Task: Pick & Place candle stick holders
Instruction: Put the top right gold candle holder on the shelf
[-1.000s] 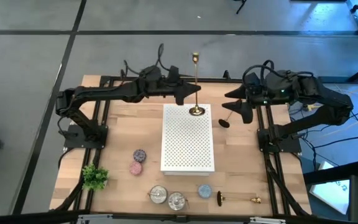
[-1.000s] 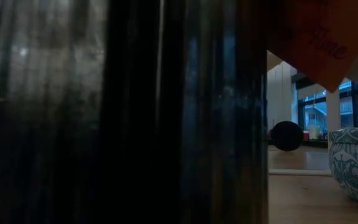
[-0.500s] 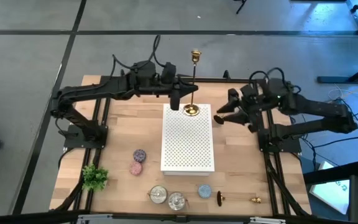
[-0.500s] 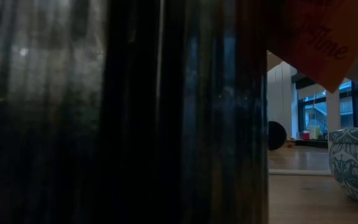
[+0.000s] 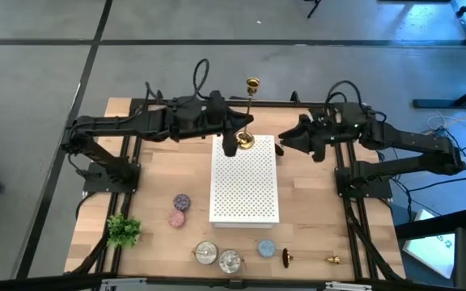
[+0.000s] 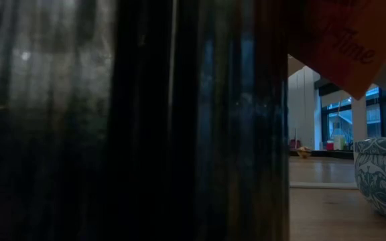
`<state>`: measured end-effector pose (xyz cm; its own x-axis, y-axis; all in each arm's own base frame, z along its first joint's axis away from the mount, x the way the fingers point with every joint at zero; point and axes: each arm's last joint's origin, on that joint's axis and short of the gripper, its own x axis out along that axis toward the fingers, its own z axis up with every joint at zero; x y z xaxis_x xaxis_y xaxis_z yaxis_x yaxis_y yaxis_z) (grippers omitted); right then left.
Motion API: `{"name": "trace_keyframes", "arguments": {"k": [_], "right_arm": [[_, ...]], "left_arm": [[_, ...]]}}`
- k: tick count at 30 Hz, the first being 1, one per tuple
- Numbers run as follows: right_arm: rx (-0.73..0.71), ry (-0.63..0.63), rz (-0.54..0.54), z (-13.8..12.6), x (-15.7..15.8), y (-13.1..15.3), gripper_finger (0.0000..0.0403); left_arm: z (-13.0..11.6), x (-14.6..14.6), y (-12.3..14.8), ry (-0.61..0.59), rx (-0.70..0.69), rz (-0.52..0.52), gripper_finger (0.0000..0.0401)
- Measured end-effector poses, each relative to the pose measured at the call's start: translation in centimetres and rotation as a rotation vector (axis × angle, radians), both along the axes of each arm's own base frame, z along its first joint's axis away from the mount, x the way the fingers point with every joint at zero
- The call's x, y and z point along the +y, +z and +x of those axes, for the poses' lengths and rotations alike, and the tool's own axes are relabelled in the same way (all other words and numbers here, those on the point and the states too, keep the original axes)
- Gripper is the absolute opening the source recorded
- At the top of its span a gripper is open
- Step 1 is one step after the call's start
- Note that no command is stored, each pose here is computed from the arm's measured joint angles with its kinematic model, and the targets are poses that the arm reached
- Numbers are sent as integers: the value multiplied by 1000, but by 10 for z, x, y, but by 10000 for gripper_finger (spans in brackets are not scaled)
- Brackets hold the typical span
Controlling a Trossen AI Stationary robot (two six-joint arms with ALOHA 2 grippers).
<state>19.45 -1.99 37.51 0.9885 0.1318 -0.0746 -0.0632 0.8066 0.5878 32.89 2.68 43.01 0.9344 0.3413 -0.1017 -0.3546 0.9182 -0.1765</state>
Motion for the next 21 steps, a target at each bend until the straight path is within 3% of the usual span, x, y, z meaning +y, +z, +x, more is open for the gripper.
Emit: {"name": "trace_keyframes", "arguments": {"k": [4,7,15,18,21], "right_arm": [[-124,191,-274,-3,4,7,177],[-189,315,-400,-6,5,8,177],[-189,369,-410,-7,0,6,177],[-170,367,-403,-7,-2,4,177],[-139,372,-390,-8,-1,1,177]], "left_arm": [[-1,-1,-1,132,10,11,12],[2,-3,-11,155,-20,12,12],[11,-11,-63,78,-154,-72,12],[11,-11,-70,36,-173,-17,12],[12,-7,-79,49,-88,124,17]]}}
